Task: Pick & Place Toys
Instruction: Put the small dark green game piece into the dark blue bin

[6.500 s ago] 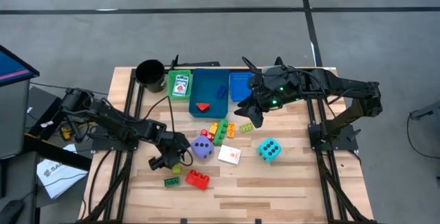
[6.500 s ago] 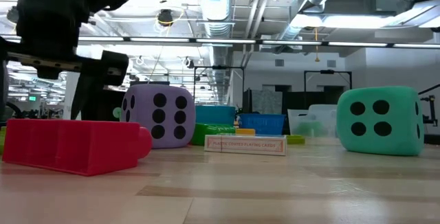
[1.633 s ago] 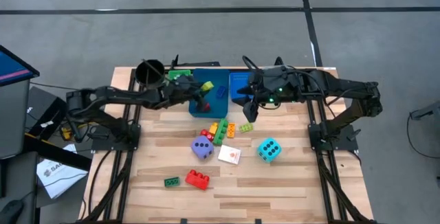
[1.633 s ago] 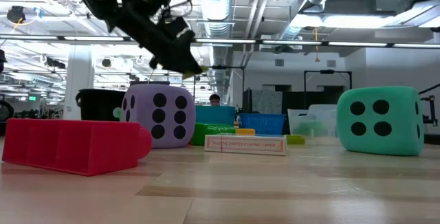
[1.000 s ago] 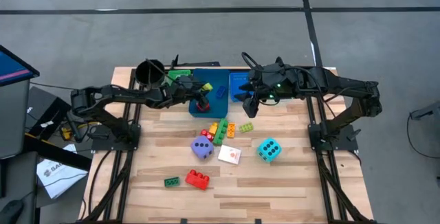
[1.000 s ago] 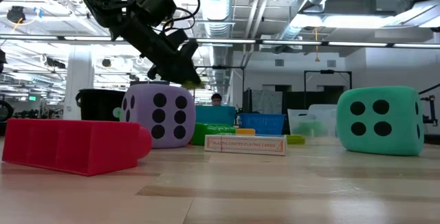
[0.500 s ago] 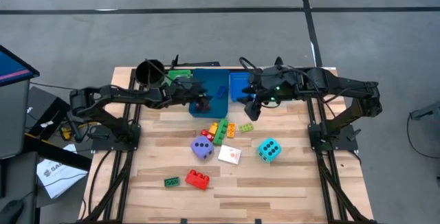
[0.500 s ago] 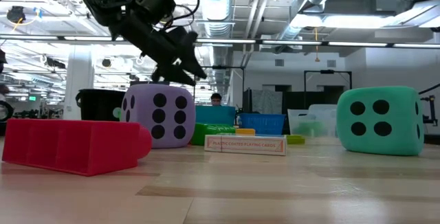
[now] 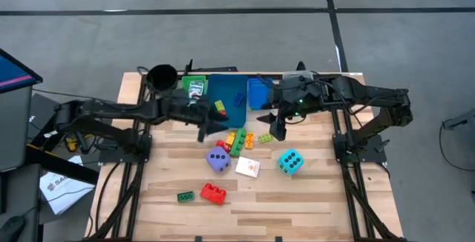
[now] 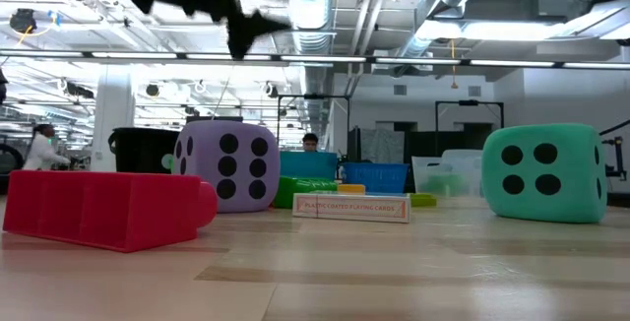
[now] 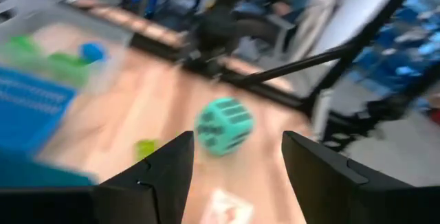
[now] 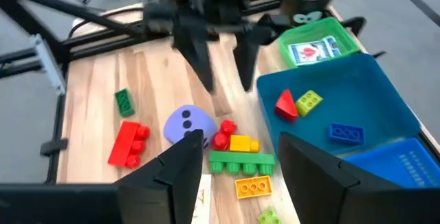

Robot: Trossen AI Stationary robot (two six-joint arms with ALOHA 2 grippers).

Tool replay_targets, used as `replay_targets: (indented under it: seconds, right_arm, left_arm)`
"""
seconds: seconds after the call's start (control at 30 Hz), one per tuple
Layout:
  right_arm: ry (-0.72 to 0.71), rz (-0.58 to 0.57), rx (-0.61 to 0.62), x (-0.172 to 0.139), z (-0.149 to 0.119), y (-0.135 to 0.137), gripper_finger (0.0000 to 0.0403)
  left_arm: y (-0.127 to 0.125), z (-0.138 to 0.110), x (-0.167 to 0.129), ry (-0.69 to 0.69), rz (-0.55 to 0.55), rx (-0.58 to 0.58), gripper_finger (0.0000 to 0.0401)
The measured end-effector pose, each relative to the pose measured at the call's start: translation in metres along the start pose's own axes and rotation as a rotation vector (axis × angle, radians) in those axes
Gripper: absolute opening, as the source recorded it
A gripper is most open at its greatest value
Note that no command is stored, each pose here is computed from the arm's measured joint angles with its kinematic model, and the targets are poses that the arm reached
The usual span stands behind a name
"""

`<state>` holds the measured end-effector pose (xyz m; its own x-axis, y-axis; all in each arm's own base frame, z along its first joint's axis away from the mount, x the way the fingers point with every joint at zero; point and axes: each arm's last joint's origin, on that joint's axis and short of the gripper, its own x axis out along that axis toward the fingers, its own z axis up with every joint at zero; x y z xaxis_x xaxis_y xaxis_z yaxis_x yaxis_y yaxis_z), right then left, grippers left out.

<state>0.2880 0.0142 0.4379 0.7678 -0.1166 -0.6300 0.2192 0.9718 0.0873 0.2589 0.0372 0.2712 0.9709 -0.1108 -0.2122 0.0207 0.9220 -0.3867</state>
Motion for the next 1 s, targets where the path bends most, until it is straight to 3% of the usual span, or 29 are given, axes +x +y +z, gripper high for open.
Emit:
replay_targets:
  seconds: [0.13,0.3,0.43,0.77,1.0]
  right_arm:
    - [-0.004,0.061,-0.072,-0.001,0.0,0.005,0.0184]
    - [-0.074,0.145,-0.079,-0.004,0.005,0.02,0.0184]
    - [-0.12,0.177,-0.045,0.011,0.007,0.044,0.0184]
    - [-0.047,0.25,0.091,0.108,-0.017,0.122,0.0184]
    - [-0.062,0.252,0.219,0.107,-0.021,0.162,0.0184]
  left_arm:
    - [-0.031,0.007,-0.016,-0.051,-0.105,0.014,0.0214]
    - [-0.06,0.003,-0.031,-0.038,-0.151,0.028,0.0209]
    - [-0.072,-0.013,-0.036,0.095,-0.161,0.03,0.0209]
    - [-0.104,-0.061,-0.043,0.431,-0.252,0.089,0.0235]
    - [-0.109,-0.111,-0.054,0.64,-0.284,0.12,0.026]
